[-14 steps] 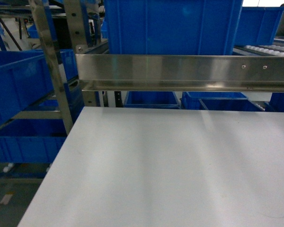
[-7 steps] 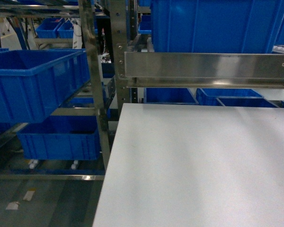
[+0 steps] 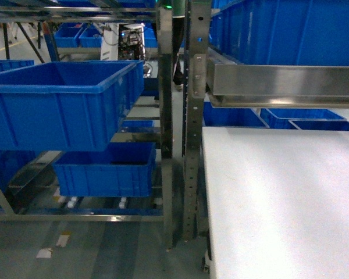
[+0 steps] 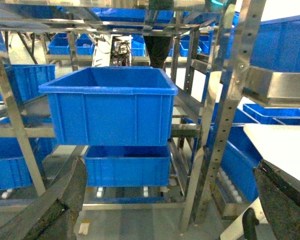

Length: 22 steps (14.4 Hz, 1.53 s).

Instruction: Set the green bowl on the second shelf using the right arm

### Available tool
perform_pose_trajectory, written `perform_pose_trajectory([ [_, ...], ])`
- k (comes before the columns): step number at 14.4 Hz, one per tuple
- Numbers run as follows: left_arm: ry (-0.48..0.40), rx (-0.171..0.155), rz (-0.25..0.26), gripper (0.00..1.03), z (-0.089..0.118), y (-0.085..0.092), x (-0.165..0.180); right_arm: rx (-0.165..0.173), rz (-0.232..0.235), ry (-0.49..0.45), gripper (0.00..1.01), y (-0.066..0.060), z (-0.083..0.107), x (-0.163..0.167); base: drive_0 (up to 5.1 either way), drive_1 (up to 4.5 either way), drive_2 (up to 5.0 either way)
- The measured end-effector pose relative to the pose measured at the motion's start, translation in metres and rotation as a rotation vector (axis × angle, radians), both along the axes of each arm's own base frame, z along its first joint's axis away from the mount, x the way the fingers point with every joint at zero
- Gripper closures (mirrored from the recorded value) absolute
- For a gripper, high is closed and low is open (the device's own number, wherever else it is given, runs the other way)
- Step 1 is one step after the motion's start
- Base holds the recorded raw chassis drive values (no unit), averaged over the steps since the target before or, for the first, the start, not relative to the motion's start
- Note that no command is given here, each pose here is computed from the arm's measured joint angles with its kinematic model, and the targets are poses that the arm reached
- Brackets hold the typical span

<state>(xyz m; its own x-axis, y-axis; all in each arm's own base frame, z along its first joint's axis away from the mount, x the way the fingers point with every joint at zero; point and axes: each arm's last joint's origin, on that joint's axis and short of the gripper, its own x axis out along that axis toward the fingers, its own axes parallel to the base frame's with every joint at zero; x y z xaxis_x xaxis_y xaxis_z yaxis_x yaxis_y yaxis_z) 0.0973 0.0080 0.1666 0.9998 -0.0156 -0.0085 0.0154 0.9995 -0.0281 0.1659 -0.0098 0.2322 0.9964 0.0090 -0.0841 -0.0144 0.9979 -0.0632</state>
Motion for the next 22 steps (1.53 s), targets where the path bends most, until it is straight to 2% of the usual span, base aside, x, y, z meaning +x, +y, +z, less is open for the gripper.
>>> perform_pose_trajectory([
  [22, 0.004, 0.000, 0.000, 0.05, -0.0004, 0.0000, 0.0000, 0.000, 0.001, 0.000, 0.99, 0.0001, -0.0002, 0.0003, -5.0, 2.46, 2.5],
])
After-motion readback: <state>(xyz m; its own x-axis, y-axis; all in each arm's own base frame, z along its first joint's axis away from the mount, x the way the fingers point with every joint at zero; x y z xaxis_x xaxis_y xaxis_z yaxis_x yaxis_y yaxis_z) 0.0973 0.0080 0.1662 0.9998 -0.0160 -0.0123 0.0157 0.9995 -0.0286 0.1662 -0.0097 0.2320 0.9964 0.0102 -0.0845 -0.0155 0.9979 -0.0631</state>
